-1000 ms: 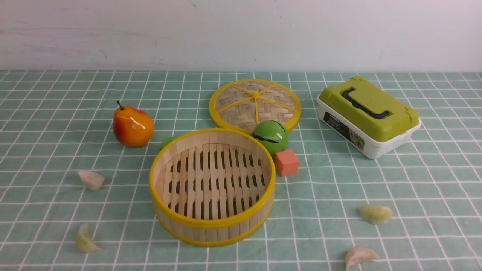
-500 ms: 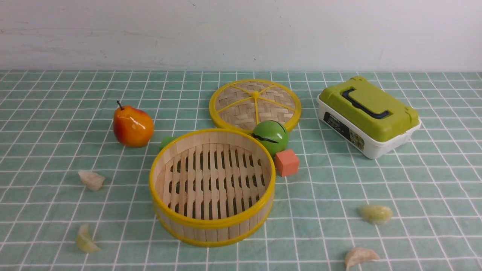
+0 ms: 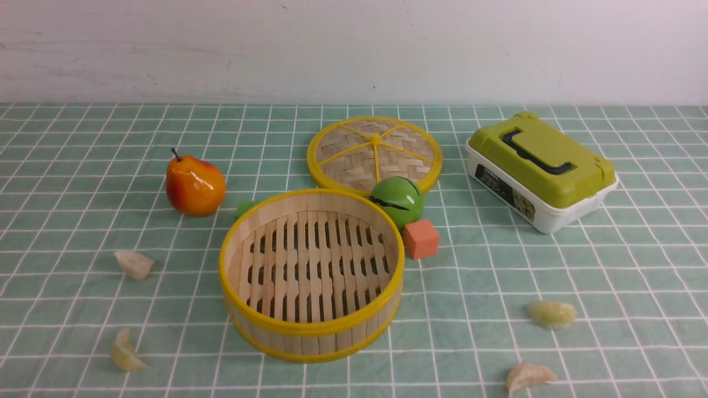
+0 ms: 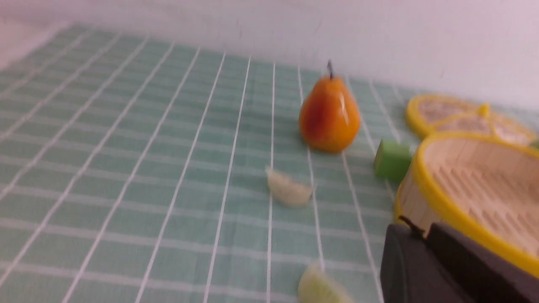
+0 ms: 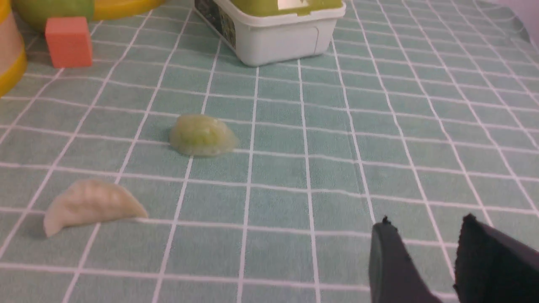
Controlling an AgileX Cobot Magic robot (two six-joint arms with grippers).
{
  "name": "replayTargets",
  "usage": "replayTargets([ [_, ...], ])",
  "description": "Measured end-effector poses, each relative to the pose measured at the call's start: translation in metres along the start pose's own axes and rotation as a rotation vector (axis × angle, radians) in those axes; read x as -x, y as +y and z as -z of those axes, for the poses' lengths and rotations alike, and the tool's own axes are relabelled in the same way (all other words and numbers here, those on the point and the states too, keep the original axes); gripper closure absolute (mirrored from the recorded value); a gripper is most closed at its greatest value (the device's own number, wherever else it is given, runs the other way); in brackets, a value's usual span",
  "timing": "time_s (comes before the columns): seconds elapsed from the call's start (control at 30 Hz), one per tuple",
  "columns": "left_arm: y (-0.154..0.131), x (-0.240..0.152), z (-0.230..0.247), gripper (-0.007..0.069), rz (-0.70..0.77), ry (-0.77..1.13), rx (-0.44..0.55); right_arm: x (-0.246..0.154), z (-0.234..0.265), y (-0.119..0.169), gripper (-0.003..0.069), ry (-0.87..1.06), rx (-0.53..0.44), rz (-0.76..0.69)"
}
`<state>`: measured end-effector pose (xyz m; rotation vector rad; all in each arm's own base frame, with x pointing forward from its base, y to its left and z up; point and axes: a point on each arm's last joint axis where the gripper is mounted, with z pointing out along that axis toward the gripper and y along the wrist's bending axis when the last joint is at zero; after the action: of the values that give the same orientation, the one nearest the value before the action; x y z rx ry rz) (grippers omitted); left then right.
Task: Put the dumplings into the steamer on the table with the blue tablecloth.
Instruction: 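Reach for and grasp a dumpling on the table with the left gripper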
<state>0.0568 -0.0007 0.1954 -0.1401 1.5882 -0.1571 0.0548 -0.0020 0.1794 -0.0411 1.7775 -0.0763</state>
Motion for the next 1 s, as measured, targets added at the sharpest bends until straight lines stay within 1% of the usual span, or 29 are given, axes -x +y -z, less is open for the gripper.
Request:
replayTargets([
  [0.2,-0.005,0.023,0.003,0.0555,0.000,-0.261,-0.055,0.029,0.005,-0.001,0.0419,-0.326,-0.013,0.002],
  [0.4,-0.008,0.039,0.009,0.0549,0.012,-0.446,-0.098,0.056,0.019,-0.002,0.0419,-0.657,-0.024,0.002],
  [0.5,-0.009,0.044,0.012,0.0547,0.064,-0.505,-0.124,0.064,0.026,-0.002,0.0419,-0.781,-0.002,-0.063],
  [0.53,-0.010,0.048,0.014,0.0544,0.131,-0.545,-0.155,0.070,0.033,-0.002,0.0419,-0.873,0.041,-0.153],
  [0.6,-0.011,0.051,0.016,0.0543,0.199,-0.576,-0.187,0.074,0.038,-0.003,0.0419,-0.945,0.082,-0.224],
  [0.63,-0.012,0.052,0.018,0.0542,0.232,-0.596,-0.216,0.076,0.040,-0.003,0.0419,-0.977,0.117,-0.284],
  [0.7,-0.014,0.054,0.018,0.0541,0.256,-0.601,-0.243,0.078,0.042,-0.003,0.0419,-0.987,0.140,-0.323],
  [0.73,-0.018,0.058,0.020,0.0541,0.240,-0.591,-0.271,0.083,0.045,-0.003,0.0421,-0.998,0.158,-0.352],
  [0.8,-0.025,0.074,0.024,0.0547,0.182,-0.578,-0.294,0.095,0.051,-0.004,0.0443,-1.009,0.165,-0.365],
  [0.87,-0.031,0.102,0.031,0.0570,0.117,-0.569,-0.283,0.113,0.059,-0.006,0.0498,-1.000,0.159,-0.362],
  [0.9,-0.033,0.111,0.032,0.0578,0.100,-0.561,-0.273,0.117,0.062,-0.006,0.0513,-0.993,0.154,-0.358],
  [0.93,-0.034,0.125,0.033,0.0593,0.075,-0.541,-0.249,0.125,0.064,-0.007,0.0563,-0.972,0.144,-0.350],
  [1.0,-0.035,0.146,0.027,0.0621,0.045,-0.483,-0.190,0.136,0.064,-0.008,0.0639,-0.900,0.116,-0.325],
])
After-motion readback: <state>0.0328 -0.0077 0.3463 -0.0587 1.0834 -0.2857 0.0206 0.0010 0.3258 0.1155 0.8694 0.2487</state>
